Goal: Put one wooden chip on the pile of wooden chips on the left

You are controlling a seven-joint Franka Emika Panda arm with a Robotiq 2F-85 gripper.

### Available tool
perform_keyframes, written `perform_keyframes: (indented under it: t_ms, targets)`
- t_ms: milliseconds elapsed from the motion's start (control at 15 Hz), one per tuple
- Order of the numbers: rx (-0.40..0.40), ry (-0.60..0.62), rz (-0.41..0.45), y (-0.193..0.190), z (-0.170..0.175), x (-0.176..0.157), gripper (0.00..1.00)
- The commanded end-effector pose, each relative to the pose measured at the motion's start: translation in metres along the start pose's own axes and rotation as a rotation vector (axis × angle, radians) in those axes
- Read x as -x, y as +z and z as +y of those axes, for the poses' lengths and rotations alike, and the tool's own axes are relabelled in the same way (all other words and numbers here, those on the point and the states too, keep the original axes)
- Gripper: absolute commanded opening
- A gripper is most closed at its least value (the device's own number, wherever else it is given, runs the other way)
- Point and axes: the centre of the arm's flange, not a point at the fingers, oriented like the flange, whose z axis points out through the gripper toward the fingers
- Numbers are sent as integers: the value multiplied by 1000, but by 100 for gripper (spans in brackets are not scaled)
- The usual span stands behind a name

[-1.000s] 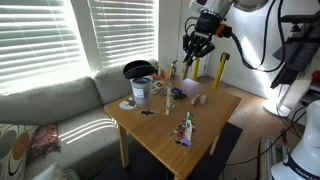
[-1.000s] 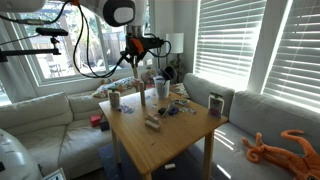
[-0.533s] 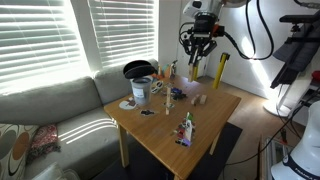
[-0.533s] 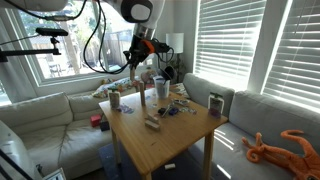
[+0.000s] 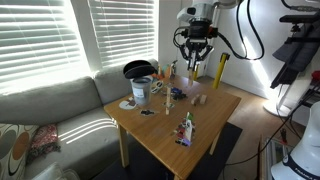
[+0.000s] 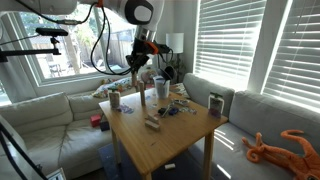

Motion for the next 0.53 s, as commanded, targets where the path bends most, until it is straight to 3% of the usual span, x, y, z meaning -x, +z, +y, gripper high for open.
perform_keyframes:
  t_ms: [0,133,200,267,400,467]
  targets:
    - [-15,-145,-101,-8,15,-17,4]
    - [55,-199,-88,-16,18,-31,4]
    - [12,-137,-73,-1,10,-23,4]
    - [20,-145,-74,-3,10,-27,17]
    - [17,-143,-74,-2,11,-26,17]
    - [17,-140,-74,-2,11,-24,4]
